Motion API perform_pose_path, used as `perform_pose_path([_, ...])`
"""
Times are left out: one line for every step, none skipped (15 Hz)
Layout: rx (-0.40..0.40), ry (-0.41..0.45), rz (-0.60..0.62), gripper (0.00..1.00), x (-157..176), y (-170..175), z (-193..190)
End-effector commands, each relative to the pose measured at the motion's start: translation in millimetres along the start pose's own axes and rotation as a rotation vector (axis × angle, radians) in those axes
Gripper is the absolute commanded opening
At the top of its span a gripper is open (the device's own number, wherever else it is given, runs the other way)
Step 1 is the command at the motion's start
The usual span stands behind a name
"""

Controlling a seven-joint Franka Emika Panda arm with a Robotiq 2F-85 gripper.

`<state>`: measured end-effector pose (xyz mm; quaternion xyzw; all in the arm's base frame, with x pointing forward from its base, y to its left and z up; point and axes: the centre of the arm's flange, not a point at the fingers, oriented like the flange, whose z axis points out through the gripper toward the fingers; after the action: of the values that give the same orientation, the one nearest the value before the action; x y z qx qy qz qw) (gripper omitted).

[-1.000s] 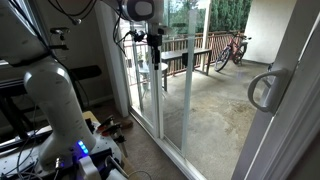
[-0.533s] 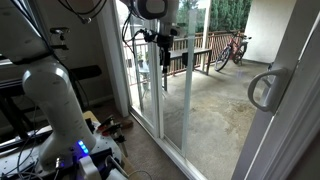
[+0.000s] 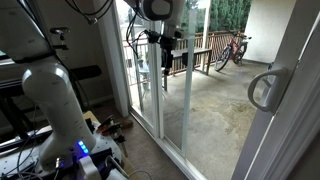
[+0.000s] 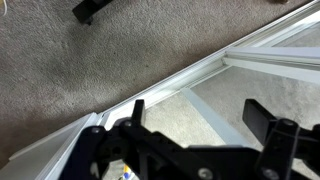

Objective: Slide the glass door to the left.

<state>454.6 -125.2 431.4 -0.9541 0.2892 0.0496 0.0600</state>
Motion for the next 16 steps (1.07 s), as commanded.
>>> perform_pose_path([0.0, 0.0, 0.0, 1.0, 0.0, 0.0, 0.0])
perform_pose_path([0.0, 0.0, 0.0, 1.0, 0.0, 0.0, 0.0])
perform_pose_path([0.0, 0.0, 0.0, 1.0, 0.0, 0.0, 0.0])
perform_pose_path([0.0, 0.0, 0.0, 1.0, 0.0, 0.0, 0.0])
perform_pose_path([0.0, 0.0, 0.0, 1.0, 0.0, 0.0, 0.0])
perform_pose_path([-0.004, 0.002, -0.01, 1.0, -1.2, 0.9, 1.8])
perform_pose_path([-0.005, 0.007, -0.017, 1.0, 0.4, 9.8, 5.1])
perform_pose_path([-0.004, 0.012, -0.014, 1.0, 2.7, 15.7, 6.0])
perform_pose_path([0.0, 0.02, -0.006, 1.0, 8.5, 29.8, 7.4])
perform_pose_path([0.0, 0.029, -0.003, 1.0, 11.8, 38.4, 8.5])
perform_pose_path([-0.01, 0.042, -0.017, 1.0, 15.6, 53.3, 10.3])
perform_pose_path([-0.018, 0.059, -0.029, 1.0, 19.3, 64.5, 12.4])
perform_pose_path([-0.039, 0.074, -0.057, 1.0, 22.5, 78.4, 15.1])
perform_pose_path([-0.054, 0.083, -0.081, 1.0, 25.2, 88.4, 17.2])
perform_pose_path([-0.082, 0.077, -0.119, 1.0, 28.4, 100.7, 20.1])
perform_pose_path([-0.1, 0.075, -0.147, 1.0, 30.6, 109.3, 23.4])
